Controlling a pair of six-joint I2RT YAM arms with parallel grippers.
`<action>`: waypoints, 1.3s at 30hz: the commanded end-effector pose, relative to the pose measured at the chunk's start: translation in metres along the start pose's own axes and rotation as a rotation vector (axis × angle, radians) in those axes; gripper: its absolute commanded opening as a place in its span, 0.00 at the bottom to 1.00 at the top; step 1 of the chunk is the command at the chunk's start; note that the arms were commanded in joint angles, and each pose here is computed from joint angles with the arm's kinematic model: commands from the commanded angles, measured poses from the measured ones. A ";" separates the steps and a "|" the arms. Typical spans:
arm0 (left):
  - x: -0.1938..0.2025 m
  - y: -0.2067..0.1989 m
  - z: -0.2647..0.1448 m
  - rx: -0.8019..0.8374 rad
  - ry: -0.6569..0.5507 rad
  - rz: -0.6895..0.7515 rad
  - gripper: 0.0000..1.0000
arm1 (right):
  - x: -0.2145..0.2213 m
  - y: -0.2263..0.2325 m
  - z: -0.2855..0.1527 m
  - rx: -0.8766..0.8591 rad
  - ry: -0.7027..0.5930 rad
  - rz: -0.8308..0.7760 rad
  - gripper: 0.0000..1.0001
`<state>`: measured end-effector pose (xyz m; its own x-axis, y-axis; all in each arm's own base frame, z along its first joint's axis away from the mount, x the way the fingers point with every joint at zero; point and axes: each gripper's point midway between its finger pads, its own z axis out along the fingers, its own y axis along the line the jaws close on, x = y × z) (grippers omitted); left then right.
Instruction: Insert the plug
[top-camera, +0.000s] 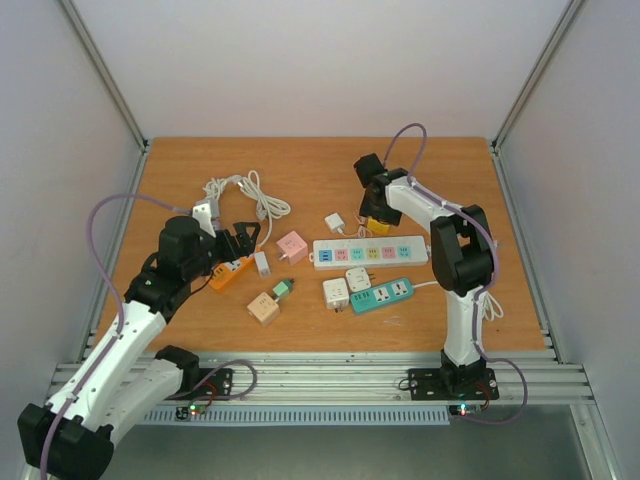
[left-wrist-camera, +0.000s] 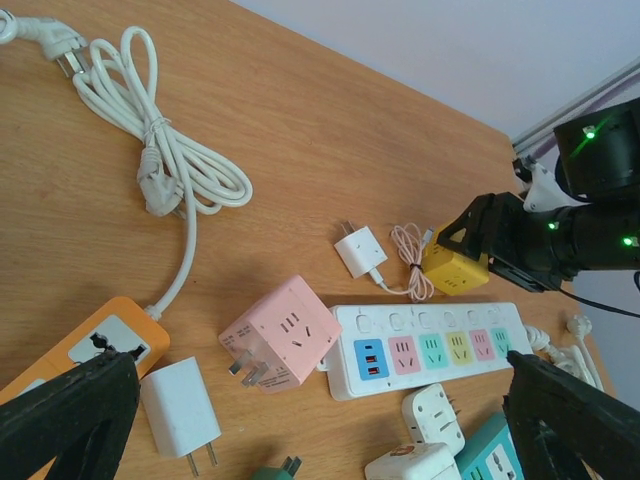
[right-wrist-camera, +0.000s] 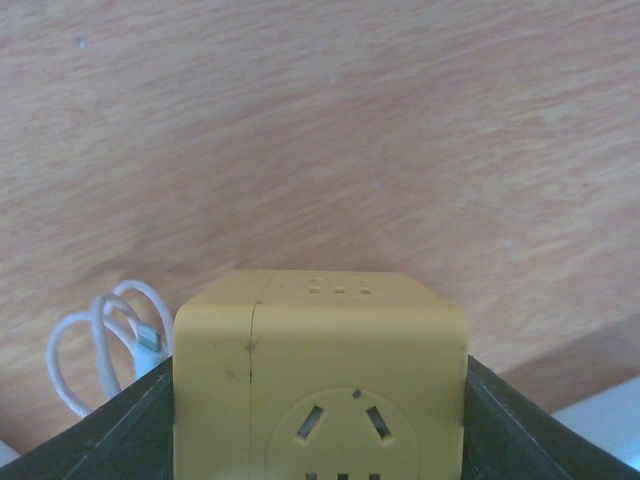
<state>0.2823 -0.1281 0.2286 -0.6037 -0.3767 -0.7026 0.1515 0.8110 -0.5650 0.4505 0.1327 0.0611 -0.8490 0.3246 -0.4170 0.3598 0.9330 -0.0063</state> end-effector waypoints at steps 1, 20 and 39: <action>-0.017 -0.011 -0.002 0.029 -0.054 0.036 0.99 | -0.018 -0.007 -0.038 -0.034 -0.101 0.019 0.54; -0.015 -0.078 -0.003 0.346 0.096 -0.054 0.99 | 0.056 0.069 -0.236 -1.082 -0.008 -0.209 0.54; -0.028 -0.135 -0.008 0.727 0.190 -0.343 0.95 | 0.058 0.117 -0.347 -1.529 -0.028 0.019 0.55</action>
<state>0.2780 -0.2167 0.3047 -0.8023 -0.3980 -0.4450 0.3458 0.2978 -0.8898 0.3011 0.3045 0.3216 -0.8555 0.2547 -0.4508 -0.3779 0.2880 0.8799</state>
